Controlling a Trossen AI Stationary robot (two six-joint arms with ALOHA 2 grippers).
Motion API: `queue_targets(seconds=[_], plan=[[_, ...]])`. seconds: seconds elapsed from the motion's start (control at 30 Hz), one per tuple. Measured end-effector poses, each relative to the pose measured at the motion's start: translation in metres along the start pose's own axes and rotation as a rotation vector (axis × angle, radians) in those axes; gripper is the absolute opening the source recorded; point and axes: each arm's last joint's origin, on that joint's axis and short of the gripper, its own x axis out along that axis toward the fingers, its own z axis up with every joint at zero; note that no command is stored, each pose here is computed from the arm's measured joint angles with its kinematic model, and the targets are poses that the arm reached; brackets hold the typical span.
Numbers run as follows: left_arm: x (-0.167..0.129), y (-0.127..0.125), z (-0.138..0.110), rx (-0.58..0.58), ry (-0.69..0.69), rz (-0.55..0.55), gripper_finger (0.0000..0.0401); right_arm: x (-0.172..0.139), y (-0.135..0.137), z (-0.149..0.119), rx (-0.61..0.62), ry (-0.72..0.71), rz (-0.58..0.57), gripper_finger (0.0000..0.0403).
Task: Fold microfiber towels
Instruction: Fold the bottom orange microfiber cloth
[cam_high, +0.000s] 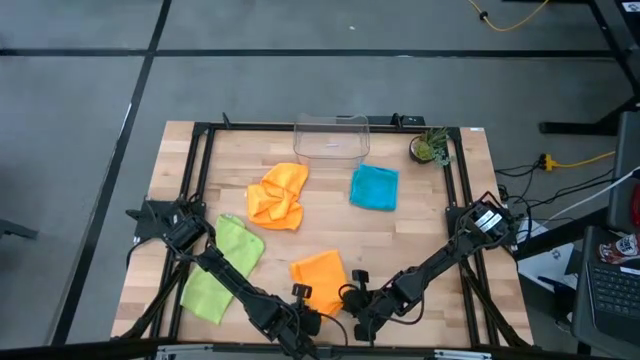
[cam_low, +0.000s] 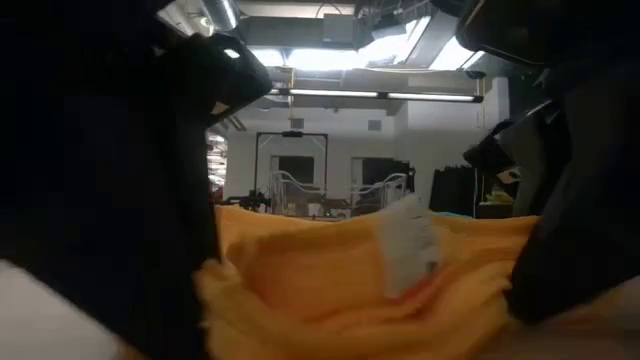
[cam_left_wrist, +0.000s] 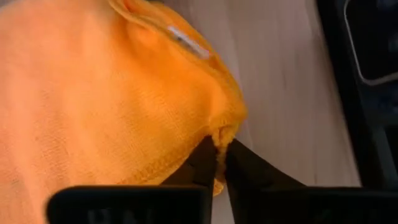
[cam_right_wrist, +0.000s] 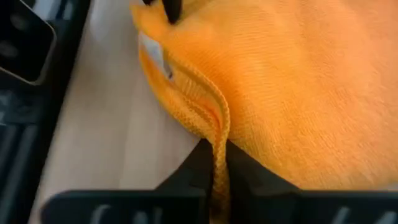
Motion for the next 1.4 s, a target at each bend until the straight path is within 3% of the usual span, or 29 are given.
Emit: queue_targets(seconds=[0.27, 0.57, 0.8, 0.93, 1.13, 1.4], plan=[[-0.002, 0.0, 0.005, -0.097, -0.011, -0.067, 0.0002, -0.006, 0.018, 0.022, 0.169, 0.074, 0.108, 0.0011], [-0.037, -0.003, 0.016, -0.149, -0.052, -0.191, 0.0, -0.026, 0.032, 0.052, 0.263, 0.148, 0.071, 0.0011], [-0.051, -0.009, 0.017, -0.172, -0.078, -0.214, 0.0, -0.036, 0.038, 0.067, 0.264, 0.139, 0.062, 0.0011], [-0.053, -0.012, 0.016, -0.212, -0.074, -0.22, 0.0, -0.041, 0.04, 0.074, 0.269, 0.134, 0.065, 0.0011], [-0.064, -0.015, 0.017, -0.229, -0.106, -0.224, 0.0, -0.049, 0.035, 0.083, 0.243, 0.144, -0.022, 0.0011], [-0.09, -0.002, 0.019, -0.234, -0.152, -0.098, 0.0, -0.044, 0.019, 0.092, 0.223, 0.131, -0.058, 0.0012]])
